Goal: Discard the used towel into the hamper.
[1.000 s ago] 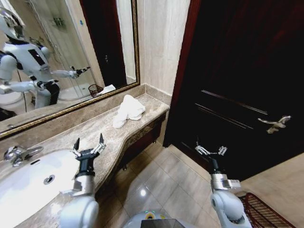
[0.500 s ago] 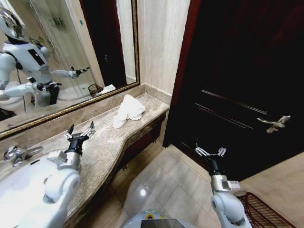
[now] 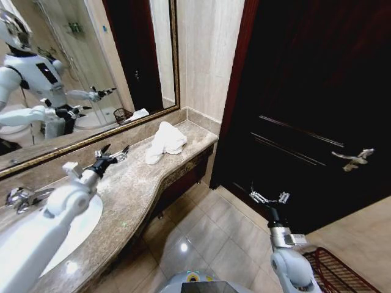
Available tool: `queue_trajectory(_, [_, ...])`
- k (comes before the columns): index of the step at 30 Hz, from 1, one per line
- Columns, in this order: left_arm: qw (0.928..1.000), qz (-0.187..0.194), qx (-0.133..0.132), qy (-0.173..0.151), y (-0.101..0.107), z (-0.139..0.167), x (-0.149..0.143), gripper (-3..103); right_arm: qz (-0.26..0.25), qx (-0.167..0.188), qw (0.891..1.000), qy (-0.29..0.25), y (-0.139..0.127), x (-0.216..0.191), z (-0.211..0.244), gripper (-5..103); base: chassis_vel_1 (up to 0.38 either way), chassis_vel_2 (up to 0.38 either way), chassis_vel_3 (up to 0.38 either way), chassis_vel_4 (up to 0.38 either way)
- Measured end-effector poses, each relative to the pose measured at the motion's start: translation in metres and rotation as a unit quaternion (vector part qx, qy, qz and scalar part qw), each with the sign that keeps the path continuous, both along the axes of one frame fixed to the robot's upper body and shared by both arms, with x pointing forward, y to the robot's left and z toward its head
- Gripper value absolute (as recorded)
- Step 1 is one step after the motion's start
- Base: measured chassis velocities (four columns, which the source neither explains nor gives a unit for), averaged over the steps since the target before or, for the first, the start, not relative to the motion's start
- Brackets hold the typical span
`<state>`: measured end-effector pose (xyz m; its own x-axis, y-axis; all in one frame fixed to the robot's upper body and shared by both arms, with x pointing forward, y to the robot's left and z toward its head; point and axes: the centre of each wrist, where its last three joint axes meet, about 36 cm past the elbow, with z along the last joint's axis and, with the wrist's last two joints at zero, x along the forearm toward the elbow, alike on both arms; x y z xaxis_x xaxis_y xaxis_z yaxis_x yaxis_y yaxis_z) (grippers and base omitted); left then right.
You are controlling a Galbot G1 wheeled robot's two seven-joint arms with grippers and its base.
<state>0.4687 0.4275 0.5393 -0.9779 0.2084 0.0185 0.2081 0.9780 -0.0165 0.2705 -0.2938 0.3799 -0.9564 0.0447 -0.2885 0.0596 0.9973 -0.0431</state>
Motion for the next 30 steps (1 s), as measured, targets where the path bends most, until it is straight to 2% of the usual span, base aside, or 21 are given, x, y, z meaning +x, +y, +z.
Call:
queue_trajectory(1, [1.0, 0.0, 0.0, 0.0, 0.0, 0.0, 0.0, 98, 0.0, 0.0, 1.0, 0.0, 0.0, 0.0, 0.0, 100, 0.0, 0.0, 0.0, 0.0])
queue_trajectory(3, [0.9999, 0.005, 0.003, 0.015, 0.011, -0.008, 0.021, 98, 0.0, -0.001, 1.0, 0.001, 0.0, 0.001, -0.002, 100, 0.0, 0.0, 0.0, 0.0])
queue_trajectory(6, [0.9997, 0.006, -0.001, 0.025, 0.016, -0.019, 0.041, 99, 0.0, -0.004, 1.0, 0.003, -0.001, 0.001, -0.003, 100, 0.0, 0.0, 0.0, 0.0])
queue_trajectory(10, [0.9994, -0.016, -0.011, 0.029, 0.011, -0.036, 0.077, 101, 0.0, -0.007, 1.0, 0.005, -0.003, 0.001, -0.004, 100, 0.0, 0.0, 0.0, 0.0])
queue_trajectory(12, [0.9993, -0.02, -0.012, 0.03, 0.009, -0.038, 0.081, 101, -0.001, -0.008, 1.0, 0.005, -0.004, 0.001, -0.004, 100, 0.0, 0.0, 0.0, 0.0])
queue_trajectory(15, [0.9978, -0.053, -0.02, 0.034, -0.006, -0.046, 0.105, 98, -0.004, -0.01, 1.0, 0.007, -0.006, 0.001, -0.006, 100, 0.0, 0.0, 0.0, 0.0])
queue_trajectory(16, [0.9978, -0.053, -0.02, 0.034, -0.006, -0.046, 0.105, 98, -0.004, -0.01, 1.0, 0.007, -0.006, 0.001, -0.006, 100, 0.0, 0.0, 0.0, 0.0])
queue_trajectory(18, [0.997, -0.067, -0.021, 0.034, -0.015, -0.047, 0.127, 98, -0.006, -0.011, 1.0, 0.008, -0.008, 0.001, -0.007, 100, 0.0, 0.0, 0.0, 0.0])
queue_trajectory(20, [0.9968, -0.069, -0.022, 0.033, -0.017, -0.047, 0.132, 98, -0.006, -0.011, 1.0, 0.008, -0.008, 0.001, -0.007, 100, 0.0, 0.0, 0.0, 0.0])
queue_trajectory(23, [0.9963, -0.079, -0.022, 0.027, -0.035, -0.038, 0.171, 98, -0.01, -0.011, 1.0, 0.009, -0.009, 0.0, -0.009, 100, 0.0, 0.0, 0.0, 0.0])
queue_trajectory(26, [0.9961, -0.081, -0.022, 0.027, -0.043, -0.036, 0.183, 98, -0.011, -0.011, 1.0, 0.009, -0.009, -0.001, -0.009, 100, 0.0, 0.0, 0.0, 0.0])
queue_trajectory(27, [0.9956, -0.086, -0.02, 0.032, -0.054, -0.038, 0.197, 98, -0.014, -0.011, 1.0, 0.01, -0.01, -0.002, -0.01, 100, 0.0, 0.0, 0.0, 0.0])
queue_trajectory(30, [0.9948, -0.094, -0.013, 0.038, -0.066, -0.043, 0.209, 98, -0.016, -0.012, 1.0, 0.01, -0.012, -0.003, -0.011, 100, 0.0, 0.0, 0.0, 0.0])
